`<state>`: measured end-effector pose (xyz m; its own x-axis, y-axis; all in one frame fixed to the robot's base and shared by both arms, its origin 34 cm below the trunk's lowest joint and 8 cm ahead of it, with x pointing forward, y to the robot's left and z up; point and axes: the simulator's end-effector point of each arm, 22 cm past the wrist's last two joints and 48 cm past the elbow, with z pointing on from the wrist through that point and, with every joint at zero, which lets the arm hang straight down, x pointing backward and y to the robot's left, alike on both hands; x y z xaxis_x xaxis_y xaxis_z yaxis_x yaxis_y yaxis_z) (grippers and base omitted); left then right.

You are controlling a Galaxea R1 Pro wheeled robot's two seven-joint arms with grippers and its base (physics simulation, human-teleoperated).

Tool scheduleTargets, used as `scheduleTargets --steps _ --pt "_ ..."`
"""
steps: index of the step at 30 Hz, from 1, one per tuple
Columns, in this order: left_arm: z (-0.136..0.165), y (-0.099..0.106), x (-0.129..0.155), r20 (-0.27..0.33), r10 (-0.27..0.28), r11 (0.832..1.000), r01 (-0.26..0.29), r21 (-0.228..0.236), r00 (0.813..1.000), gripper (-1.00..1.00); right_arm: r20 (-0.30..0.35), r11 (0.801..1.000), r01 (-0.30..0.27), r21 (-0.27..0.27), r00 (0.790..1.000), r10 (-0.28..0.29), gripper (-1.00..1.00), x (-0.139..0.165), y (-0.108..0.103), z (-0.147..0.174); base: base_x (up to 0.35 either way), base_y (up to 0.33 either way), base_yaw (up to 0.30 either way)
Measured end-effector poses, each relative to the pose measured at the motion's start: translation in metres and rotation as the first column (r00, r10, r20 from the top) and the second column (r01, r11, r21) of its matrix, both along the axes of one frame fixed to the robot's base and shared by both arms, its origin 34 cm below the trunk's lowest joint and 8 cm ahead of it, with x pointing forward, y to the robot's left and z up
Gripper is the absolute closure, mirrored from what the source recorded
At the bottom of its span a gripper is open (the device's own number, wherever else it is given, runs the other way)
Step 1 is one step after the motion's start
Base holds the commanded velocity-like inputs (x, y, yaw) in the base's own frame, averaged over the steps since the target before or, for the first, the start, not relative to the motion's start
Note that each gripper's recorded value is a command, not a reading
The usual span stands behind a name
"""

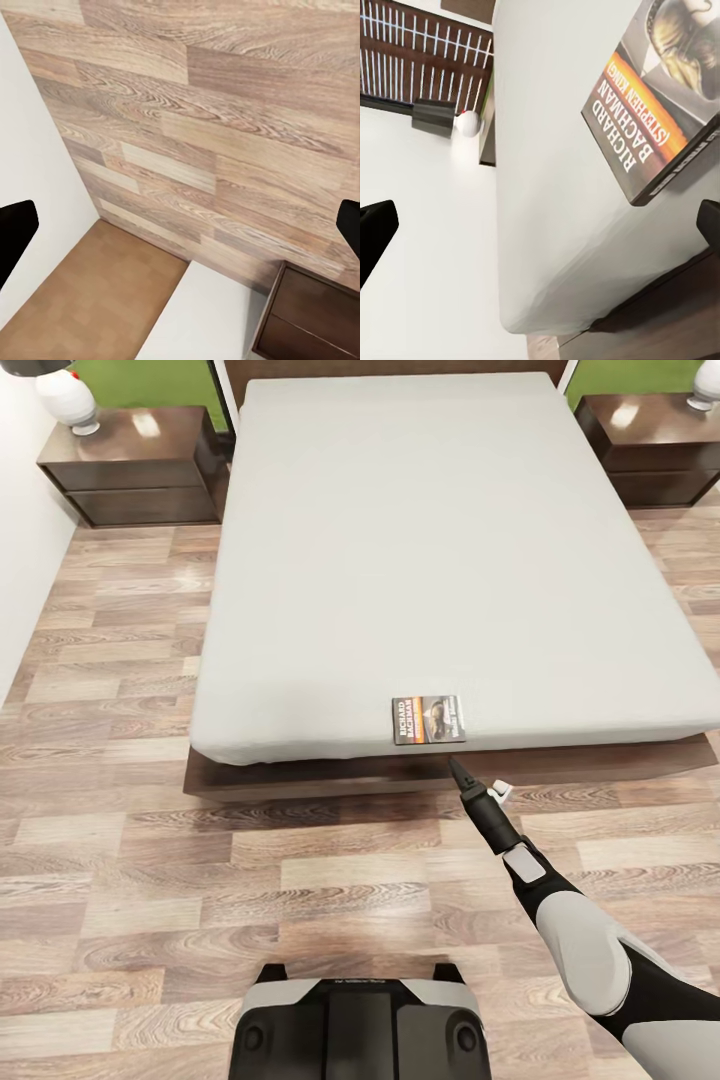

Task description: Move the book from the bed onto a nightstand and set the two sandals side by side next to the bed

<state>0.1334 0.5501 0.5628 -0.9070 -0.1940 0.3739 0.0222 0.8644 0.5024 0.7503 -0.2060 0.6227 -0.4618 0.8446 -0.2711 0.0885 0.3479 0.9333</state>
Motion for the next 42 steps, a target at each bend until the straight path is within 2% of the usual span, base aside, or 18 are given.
scheduleTargets --steps 42 --pt "-0.052 0.0 0.008 0.001 0.0 1.0 0.0 -0.002 1.0 -1.0 0.002 1.0 -0.001 -0.003 1.0 0.001 -1.0 0.008 -0.002 -0.051 0.0 0.0 0.0"
